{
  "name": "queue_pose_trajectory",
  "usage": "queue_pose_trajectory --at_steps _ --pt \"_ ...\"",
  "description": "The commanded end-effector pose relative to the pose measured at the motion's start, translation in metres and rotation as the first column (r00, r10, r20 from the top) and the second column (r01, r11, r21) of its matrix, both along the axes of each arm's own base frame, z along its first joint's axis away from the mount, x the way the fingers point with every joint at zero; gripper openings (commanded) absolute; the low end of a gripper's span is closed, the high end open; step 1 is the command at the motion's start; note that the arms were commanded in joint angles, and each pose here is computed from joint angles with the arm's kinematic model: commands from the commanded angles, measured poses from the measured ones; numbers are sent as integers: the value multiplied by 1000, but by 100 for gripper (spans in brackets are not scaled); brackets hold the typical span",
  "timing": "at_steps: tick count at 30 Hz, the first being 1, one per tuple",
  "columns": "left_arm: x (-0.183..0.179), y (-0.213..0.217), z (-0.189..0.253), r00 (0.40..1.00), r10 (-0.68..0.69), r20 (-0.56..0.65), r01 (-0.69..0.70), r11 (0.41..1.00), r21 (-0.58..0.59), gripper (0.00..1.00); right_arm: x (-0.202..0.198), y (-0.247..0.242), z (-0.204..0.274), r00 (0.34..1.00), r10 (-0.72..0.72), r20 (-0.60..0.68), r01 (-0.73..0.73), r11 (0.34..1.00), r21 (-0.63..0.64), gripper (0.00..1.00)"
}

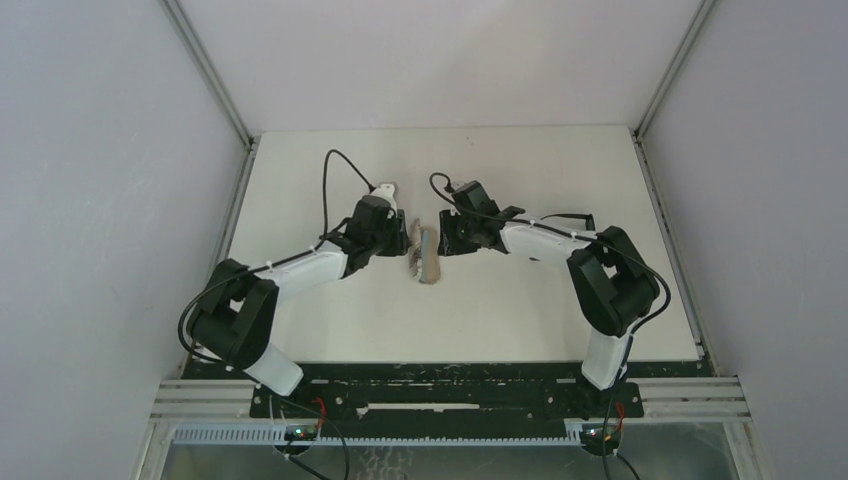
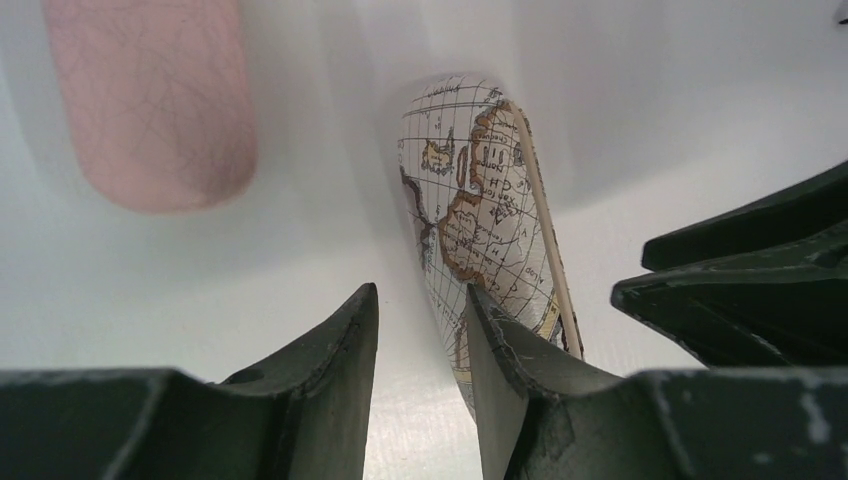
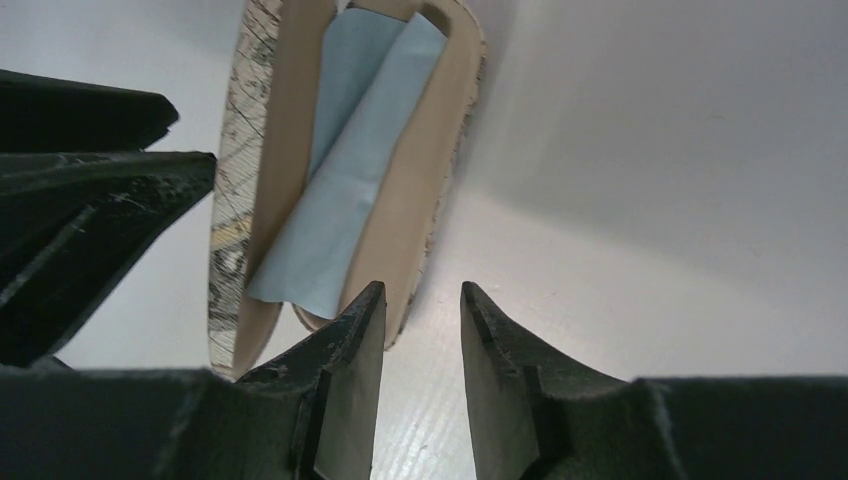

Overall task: Organize the sunglasses
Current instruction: Adjust the glasses cleaning cloth on the sunglasses case.

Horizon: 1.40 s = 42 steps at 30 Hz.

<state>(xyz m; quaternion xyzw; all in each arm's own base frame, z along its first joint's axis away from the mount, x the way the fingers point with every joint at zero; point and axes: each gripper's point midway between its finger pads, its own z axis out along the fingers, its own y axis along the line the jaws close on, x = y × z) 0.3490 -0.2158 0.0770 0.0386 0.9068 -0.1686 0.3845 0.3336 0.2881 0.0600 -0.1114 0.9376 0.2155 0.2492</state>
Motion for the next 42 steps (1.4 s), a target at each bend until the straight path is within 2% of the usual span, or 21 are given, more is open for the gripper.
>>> queue_pose_trajectory --at_steps 1,8,21,28,34,36,39,42 --pt "14 -20 26 996 -54 69 56 998 -34 42 7 18 7 1000 -5 8 4 994 113 34" --pt "13 -16 20 997 -39 60 40 999 -18 42 13 29 14 999 -43 -2 43 982 185 42" --pt "13 -17 17 998 -41 52 42 999 -20 42 14 49 7 999 -20 -38 28 968 250 41" --pt "12 -16 18 998 -43 55 44 999 -18 42 18 61 3 999 -8 -41 17 971 237 42" --pt "12 -17 19 997 -45 56 46 999 -20 42 22 60 -5 999 -20 -28 25 985 169 43" --pt "11 -17 18 997 -46 56 47 999 -19 42 23 58 -6 999 -29 -17 31 988 152 39" --pt "12 -16 18 997 -44 57 45 999 -17 42 24 54 -5 999 -38 -4 39 991 126 29" --pt "12 -16 19 997 -43 58 44 999 -18 42 25 49 0 999 -44 17 42 994 105 27"
